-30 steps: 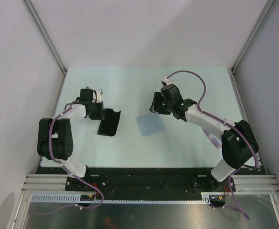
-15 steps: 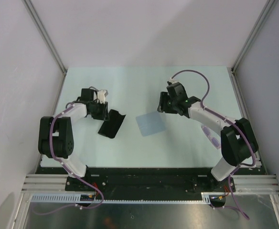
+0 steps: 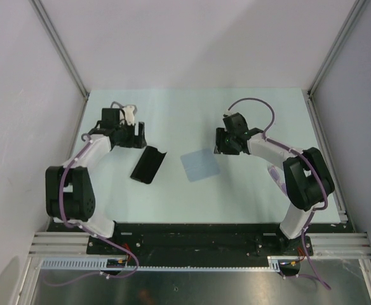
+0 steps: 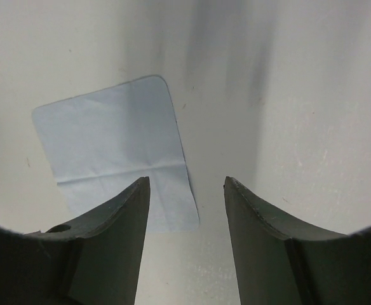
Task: Organize the sunglasses
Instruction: Move the opened sunglasses case to the center of the board, then pick up the glasses cleaning cloth from the center of the board.
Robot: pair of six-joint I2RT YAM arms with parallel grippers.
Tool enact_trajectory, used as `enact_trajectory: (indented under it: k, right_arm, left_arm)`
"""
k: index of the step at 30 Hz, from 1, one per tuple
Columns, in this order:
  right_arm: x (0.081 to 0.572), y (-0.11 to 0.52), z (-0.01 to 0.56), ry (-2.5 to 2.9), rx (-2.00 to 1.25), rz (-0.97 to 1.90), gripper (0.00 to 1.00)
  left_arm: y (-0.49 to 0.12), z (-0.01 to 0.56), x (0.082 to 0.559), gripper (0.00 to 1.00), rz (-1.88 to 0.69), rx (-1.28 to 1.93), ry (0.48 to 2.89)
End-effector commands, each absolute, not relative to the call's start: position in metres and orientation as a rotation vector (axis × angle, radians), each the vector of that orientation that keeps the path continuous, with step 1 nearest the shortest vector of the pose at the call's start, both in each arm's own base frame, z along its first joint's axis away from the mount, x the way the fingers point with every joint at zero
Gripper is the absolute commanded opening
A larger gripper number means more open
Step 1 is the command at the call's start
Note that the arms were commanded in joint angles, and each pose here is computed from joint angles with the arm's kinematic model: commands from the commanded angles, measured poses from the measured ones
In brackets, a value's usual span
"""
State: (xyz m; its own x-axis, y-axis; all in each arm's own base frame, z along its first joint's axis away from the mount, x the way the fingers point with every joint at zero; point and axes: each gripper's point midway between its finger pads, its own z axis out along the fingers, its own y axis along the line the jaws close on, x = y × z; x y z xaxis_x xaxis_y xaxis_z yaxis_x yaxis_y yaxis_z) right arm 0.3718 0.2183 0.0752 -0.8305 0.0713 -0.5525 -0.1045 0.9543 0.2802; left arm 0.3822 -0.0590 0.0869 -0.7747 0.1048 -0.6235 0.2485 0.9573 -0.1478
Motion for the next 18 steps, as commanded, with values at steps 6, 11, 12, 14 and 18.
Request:
enact_trajectory:
  k: [6, 11, 12, 14, 18]
  right_arm:
    - [0.347, 0.219, 0.054, 2.643, -0.090, 0.406, 0.49]
    - [0.350, 0.224, 0.043, 2.652, -0.092, 0.427, 0.49]
    - [0.361, 0.228, 0.046, 2.606, -0.100, 0.447, 0.50]
    - [0.376, 0.232, 0.050, 2.549, -0.101, 0.482, 0.50]
    - [0.396, 0.233, 0.046, 2.497, -0.123, 0.473, 0.50]
  left_arm:
    - [-0.143, 0.201, 0.361, 0.84, -0.646, 0.070, 2.213]
    - [-0.178, 0.203, 0.334, 0.83, -0.742, 0.003, 2.189]
    - [-0.183, 0.205, 0.332, 0.83, -0.763, 0.006, 2.170]
    - [-0.200, 0.208, 0.328, 0.82, -0.821, 0.031, 2.134]
    - [-0.223, 0.189, 0.326, 0.77, -0.848, 0.048, 2.192]
